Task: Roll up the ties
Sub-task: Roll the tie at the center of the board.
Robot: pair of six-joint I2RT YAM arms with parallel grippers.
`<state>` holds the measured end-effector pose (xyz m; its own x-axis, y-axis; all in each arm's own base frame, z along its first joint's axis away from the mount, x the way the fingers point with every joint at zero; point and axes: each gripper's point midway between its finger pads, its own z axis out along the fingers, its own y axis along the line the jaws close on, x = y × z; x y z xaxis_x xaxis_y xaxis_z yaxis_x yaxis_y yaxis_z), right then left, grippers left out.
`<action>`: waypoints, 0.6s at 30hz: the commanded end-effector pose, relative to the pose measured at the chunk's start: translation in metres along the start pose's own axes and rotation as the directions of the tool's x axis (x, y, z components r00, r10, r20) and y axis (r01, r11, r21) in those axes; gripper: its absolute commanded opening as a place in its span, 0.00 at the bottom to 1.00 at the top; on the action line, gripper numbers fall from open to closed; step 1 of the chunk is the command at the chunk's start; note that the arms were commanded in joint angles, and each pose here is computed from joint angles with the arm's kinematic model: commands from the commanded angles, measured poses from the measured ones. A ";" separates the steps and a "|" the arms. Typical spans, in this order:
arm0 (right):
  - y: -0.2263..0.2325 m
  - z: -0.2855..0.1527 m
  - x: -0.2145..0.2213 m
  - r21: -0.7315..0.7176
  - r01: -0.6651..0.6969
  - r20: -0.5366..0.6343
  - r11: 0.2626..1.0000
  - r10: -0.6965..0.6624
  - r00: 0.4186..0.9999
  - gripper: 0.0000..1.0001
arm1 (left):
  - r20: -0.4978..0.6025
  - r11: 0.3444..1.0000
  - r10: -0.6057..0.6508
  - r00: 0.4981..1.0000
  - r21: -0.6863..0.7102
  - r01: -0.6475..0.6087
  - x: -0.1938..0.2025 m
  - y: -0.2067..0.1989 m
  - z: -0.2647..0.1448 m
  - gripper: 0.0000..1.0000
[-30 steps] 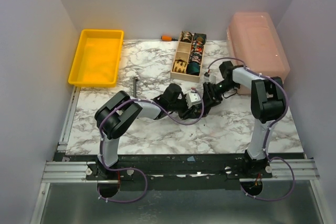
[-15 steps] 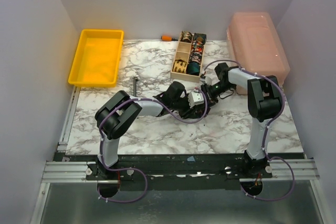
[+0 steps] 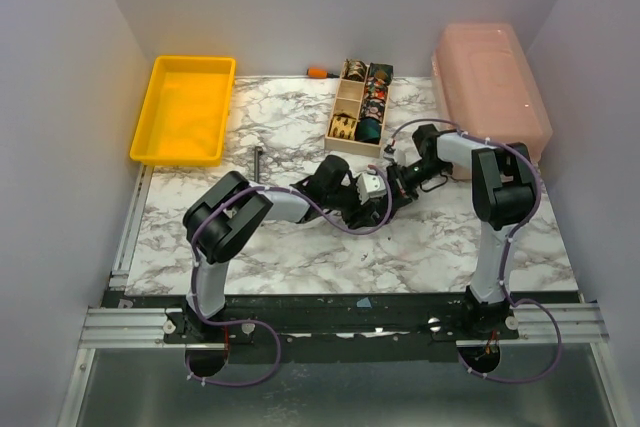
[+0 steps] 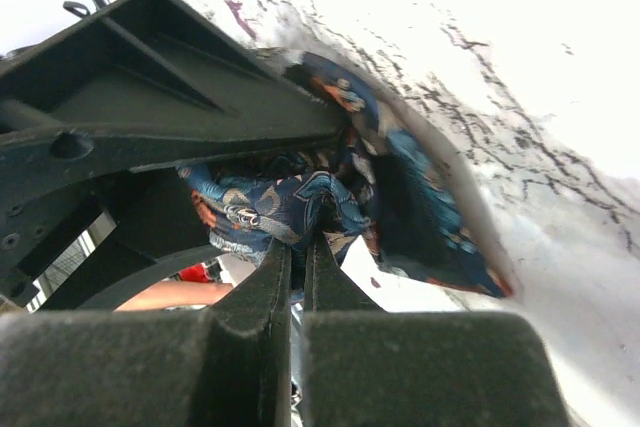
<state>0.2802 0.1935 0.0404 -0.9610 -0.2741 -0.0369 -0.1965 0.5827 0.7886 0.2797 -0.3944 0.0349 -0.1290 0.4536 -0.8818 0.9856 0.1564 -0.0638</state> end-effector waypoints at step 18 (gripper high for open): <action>-0.040 -0.015 0.001 0.207 0.018 0.011 0.978 -0.021 1.000 0.54 | -0.184 0.997 -0.038 0.982 0.062 0.050 0.082 -0.025 -0.004 0.09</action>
<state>0.2820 0.1807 0.0300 -0.9588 -0.2830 -0.0240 -0.2069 0.6378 0.7419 0.2768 -0.4015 0.0295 -0.0833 0.4265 -0.9006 0.9938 0.1024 -0.0434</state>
